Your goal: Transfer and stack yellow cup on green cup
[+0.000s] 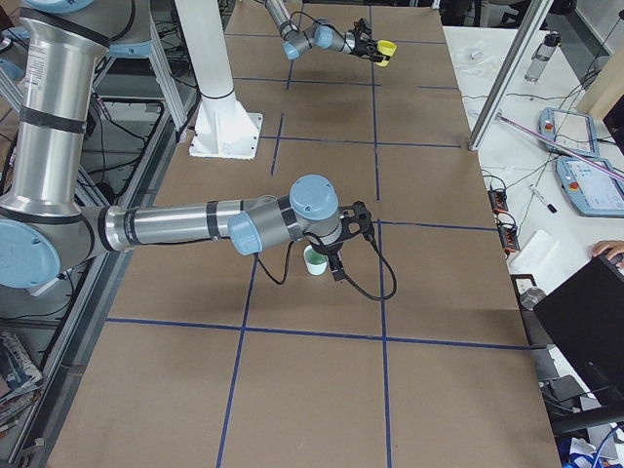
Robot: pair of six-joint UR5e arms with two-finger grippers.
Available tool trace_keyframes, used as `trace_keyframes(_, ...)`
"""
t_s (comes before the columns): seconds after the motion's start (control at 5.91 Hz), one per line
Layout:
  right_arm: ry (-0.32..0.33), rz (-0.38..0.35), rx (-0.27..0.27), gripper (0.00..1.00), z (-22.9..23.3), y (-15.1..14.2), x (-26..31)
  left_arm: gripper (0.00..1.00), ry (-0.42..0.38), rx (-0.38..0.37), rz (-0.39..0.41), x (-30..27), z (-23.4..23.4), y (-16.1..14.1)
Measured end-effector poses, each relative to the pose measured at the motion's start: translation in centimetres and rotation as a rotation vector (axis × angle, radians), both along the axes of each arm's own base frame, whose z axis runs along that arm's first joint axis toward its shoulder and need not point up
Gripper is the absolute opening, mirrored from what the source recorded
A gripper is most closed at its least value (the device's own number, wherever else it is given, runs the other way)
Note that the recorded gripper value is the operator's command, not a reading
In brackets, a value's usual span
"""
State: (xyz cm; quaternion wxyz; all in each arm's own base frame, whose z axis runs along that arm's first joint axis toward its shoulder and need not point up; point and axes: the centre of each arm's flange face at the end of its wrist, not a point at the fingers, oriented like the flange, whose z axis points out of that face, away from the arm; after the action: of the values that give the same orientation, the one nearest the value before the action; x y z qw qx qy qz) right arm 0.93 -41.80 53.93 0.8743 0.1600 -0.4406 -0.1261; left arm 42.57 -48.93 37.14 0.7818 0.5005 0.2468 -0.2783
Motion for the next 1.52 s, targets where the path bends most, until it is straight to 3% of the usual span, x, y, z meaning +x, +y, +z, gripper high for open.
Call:
trace_keyframes(0.17, -0.005, -0.021, 0.044, 1.00, -1.5, -0.7, -1.0, 0.28, -0.014, 0.072, 0.134, 4.3, -5.0, 1.5)
trace_keyframes(0.51, -0.022, -0.045, 0.112, 1.00, -5.8, -2.6, -3.2, 0.29, 0.045, 0.207, 0.414, 7.9, -11.1, 4.3)
trace_keyframes(0.68, -0.038, -0.042, 0.105, 1.00, -8.7, -4.4, -6.0, 0.32, 0.015, 0.341, 0.562, 8.2, -13.1, 5.2)
trace_keyframes(1.02, -0.111, -0.022, 0.026, 1.00, -17.0, -7.7, -14.8, 0.32, 0.006, 0.552, 0.766, 9.1, -17.5, 6.2)
trace_keyframes(1.35, -0.128, -0.017, -0.077, 1.00, -25.1, -8.8, -24.4, 0.39, -0.004, 0.707, 0.857, 9.7, -17.0, 7.0)
trace_keyframes(1.52, -0.106, -0.027, -0.122, 1.00, -29.1, -9.1, -27.4, 0.45, 0.003, 0.734, 0.884, 9.8, -16.1, 7.3)
